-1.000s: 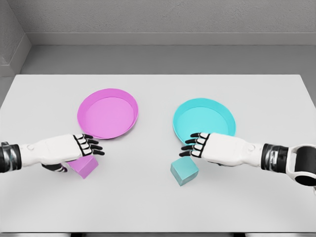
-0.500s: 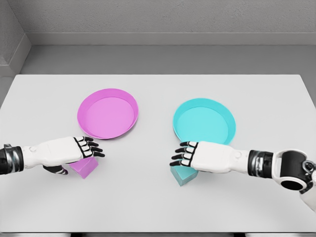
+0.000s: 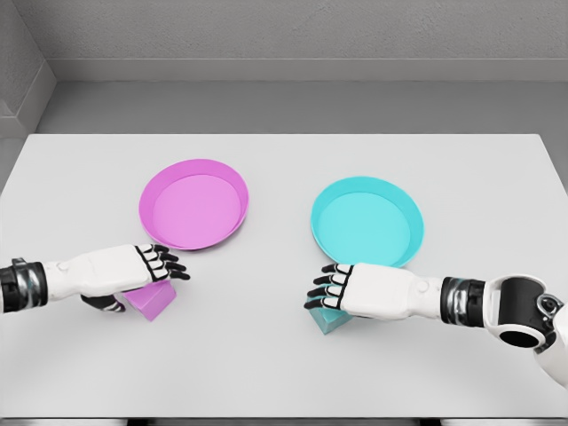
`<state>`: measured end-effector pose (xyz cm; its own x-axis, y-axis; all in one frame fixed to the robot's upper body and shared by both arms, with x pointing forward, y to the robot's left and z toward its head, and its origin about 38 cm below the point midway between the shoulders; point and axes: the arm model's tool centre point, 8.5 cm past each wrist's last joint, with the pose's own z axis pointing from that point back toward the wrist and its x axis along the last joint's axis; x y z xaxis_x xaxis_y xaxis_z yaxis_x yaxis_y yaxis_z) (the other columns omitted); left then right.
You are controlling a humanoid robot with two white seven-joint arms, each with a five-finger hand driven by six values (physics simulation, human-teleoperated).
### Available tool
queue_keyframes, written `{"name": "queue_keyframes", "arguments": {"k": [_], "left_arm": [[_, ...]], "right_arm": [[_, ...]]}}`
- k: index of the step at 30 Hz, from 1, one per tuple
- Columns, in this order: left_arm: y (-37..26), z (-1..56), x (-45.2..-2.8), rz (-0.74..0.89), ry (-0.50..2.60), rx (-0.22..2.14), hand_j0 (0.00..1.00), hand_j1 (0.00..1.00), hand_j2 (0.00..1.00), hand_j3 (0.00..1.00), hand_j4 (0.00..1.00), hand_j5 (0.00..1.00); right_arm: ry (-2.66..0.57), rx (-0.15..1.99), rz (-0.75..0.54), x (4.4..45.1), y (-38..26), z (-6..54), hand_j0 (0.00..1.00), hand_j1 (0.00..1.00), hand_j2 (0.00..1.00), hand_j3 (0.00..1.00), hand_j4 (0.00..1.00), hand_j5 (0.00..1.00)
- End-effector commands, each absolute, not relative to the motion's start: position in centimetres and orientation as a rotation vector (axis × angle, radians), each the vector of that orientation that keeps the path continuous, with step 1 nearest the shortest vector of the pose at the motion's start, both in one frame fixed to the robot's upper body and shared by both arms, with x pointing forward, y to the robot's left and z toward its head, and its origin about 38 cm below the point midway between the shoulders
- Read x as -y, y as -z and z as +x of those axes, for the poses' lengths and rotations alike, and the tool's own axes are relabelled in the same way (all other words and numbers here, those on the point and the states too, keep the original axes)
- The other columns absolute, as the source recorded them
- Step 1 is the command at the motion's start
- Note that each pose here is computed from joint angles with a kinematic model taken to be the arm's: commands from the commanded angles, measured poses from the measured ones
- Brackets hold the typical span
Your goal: Place the blocks in the corresponding plates according to their colors
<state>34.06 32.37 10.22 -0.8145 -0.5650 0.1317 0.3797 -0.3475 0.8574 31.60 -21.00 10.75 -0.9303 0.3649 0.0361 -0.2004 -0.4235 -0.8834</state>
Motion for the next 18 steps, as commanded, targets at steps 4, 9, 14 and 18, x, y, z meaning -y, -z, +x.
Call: {"name": "queue_keyframes", "arguments": {"k": [4,9,14,18], "left_arm": [[-9.7,34.1,-32.1,0.244,2.172,1.314,1.00,1.00,1.00,1.00,1.00,1.00],[-9.4,34.2,-31.9,0.245,2.179,1.309,1.00,1.00,1.00,1.00,1.00,1.00],[-8.8,34.1,-31.7,0.234,2.174,1.302,1.00,1.00,1.00,1.00,1.00,1.00],[-8.7,34.2,-31.6,0.237,2.177,1.301,1.00,1.00,1.00,1.00,1.00,1.00]], "right_arm": [[-2.386,1.459,-0.224,20.2,-10.6,31.7,1.00,1.00,1.00,1.00,1.00,1.00],[-2.391,1.456,-0.230,20.0,-10.5,31.7,1.00,1.00,1.00,1.00,1.00,1.00],[-2.387,1.428,-0.224,20.3,-9.8,32.0,1.00,1.00,1.00,1.00,1.00,1.00],[-2.388,1.410,-0.226,20.3,-9.3,32.2,1.00,1.00,1.00,1.00,1.00,1.00]]}}
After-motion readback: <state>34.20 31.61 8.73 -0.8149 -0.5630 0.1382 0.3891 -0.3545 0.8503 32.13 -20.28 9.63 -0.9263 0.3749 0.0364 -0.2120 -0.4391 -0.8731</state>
